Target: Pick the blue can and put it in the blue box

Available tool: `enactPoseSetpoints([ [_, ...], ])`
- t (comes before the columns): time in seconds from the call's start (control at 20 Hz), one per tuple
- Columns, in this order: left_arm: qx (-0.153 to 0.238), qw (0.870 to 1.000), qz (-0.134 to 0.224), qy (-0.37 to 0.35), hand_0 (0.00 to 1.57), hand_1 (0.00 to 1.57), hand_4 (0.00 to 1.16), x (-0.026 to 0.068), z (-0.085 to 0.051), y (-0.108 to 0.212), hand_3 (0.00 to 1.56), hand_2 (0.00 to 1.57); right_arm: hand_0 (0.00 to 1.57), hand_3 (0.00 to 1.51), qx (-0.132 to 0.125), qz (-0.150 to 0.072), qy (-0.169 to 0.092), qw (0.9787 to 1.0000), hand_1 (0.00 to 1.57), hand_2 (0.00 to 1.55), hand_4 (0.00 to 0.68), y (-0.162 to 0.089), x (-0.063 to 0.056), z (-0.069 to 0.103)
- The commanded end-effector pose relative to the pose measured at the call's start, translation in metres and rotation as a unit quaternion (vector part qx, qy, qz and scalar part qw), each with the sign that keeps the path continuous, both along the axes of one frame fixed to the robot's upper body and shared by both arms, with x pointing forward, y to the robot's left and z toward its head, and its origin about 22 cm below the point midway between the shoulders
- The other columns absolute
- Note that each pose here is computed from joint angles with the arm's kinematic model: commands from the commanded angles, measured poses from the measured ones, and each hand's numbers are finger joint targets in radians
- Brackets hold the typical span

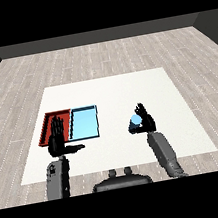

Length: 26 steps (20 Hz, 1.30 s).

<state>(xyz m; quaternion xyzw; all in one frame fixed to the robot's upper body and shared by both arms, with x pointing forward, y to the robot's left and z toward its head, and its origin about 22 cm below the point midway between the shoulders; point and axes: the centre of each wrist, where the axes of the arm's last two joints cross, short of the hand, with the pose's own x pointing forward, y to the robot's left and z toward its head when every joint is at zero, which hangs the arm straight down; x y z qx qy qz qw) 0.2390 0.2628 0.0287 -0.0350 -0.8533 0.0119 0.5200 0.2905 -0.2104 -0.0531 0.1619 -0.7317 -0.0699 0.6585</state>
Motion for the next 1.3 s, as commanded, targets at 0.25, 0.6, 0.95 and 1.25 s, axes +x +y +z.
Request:
enactPoseSetpoints([
  [0.25,-0.011,1.000,0.006,0.000,0.00,0.00,0.00,0.0153,-0.015,-0.010,0.00,0.00,0.00,0.00,-0.006,0.005,0.010,0.9999,0.00,0.00,0.000,-0.001,0.008,-0.007],
  [0.6,-0.004,1.000,0.002,0.001,0.00,0.00,0.00,0.0035,-0.006,-0.008,0.00,0.00,0.00,0.00,-0.007,0.022,0.030,0.9993,0.00,0.00,0.000,0.028,0.019,-0.011],
  [0.95,-0.003,1.000,0.007,0.006,0.00,0.00,0.00,0.0060,0.003,0.013,0.00,0.00,1.53,1.45,-0.102,-0.103,0.035,0.9889,1.53,1.49,0.658,0.025,0.022,-0.004],
  [1.25,-0.002,1.000,0.002,0.006,0.00,0.00,0.00,0.0029,-0.005,-0.019,0.00,0.00,1.51,1.43,-0.142,-0.103,0.058,0.9827,1.51,1.48,0.620,0.021,0.020,-0.005],
])
